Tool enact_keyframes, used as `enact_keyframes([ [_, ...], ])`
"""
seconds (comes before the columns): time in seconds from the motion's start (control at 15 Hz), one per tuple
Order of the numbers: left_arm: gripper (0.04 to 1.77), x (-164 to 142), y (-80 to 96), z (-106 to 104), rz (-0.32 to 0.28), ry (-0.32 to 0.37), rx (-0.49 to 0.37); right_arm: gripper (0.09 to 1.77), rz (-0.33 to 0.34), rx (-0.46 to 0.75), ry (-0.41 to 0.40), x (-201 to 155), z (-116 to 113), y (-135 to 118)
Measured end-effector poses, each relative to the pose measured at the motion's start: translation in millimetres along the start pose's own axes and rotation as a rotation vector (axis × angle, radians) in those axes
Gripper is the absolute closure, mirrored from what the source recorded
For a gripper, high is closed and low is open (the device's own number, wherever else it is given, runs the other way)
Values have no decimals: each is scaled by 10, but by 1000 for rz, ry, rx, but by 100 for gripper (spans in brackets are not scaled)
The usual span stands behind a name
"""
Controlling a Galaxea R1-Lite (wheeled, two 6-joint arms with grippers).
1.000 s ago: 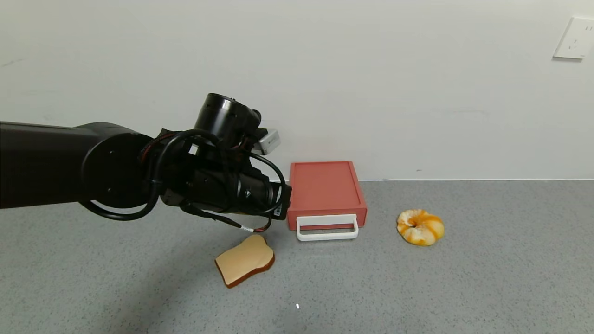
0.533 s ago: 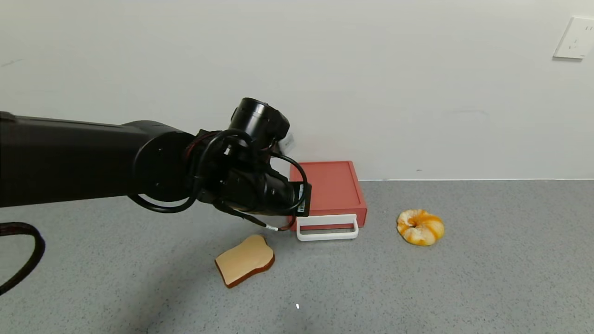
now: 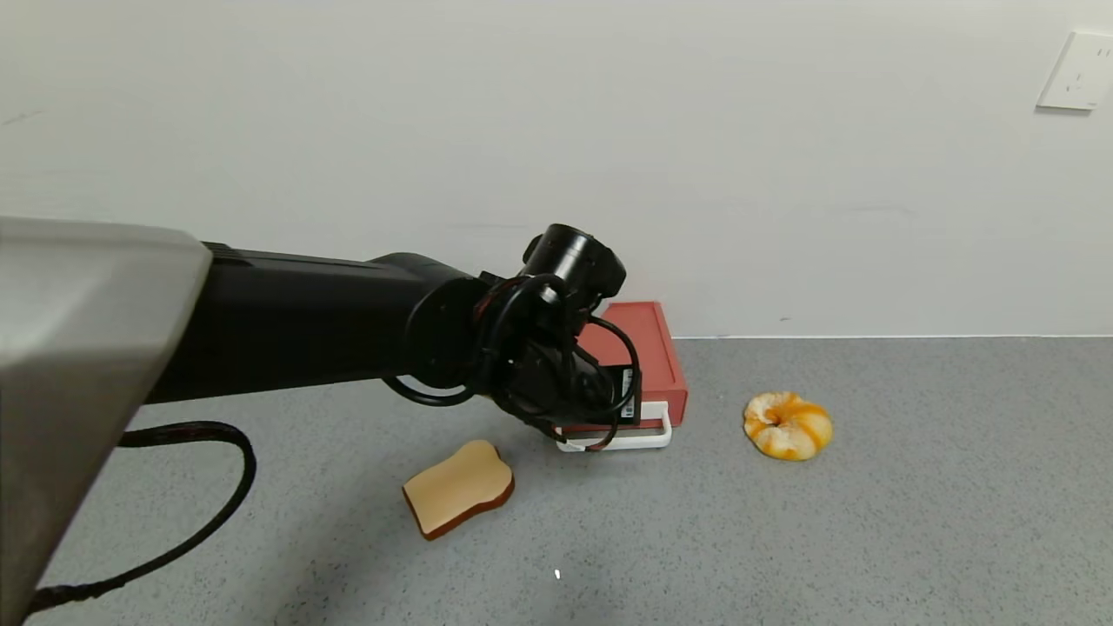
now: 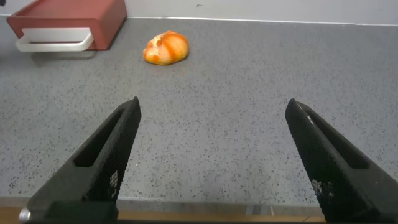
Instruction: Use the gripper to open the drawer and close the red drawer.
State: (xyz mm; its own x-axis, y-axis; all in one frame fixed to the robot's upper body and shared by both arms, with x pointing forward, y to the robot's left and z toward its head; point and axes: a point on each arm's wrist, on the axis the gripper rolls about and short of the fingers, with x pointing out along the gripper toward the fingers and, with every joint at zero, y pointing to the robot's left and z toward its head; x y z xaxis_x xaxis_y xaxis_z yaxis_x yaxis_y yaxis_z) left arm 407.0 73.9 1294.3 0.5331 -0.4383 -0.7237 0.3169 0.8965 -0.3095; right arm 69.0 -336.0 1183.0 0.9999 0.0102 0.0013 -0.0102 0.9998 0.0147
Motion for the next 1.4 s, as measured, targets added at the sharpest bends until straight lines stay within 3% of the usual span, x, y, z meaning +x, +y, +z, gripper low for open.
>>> enact_keyframes([
  [0.87,170,860,-183,-87,3,63,-49,15,0,0,0,0,0,0],
  [1.4,170,975,-207,-47,0,-36,-17,15,0,0,0,0,0,0],
])
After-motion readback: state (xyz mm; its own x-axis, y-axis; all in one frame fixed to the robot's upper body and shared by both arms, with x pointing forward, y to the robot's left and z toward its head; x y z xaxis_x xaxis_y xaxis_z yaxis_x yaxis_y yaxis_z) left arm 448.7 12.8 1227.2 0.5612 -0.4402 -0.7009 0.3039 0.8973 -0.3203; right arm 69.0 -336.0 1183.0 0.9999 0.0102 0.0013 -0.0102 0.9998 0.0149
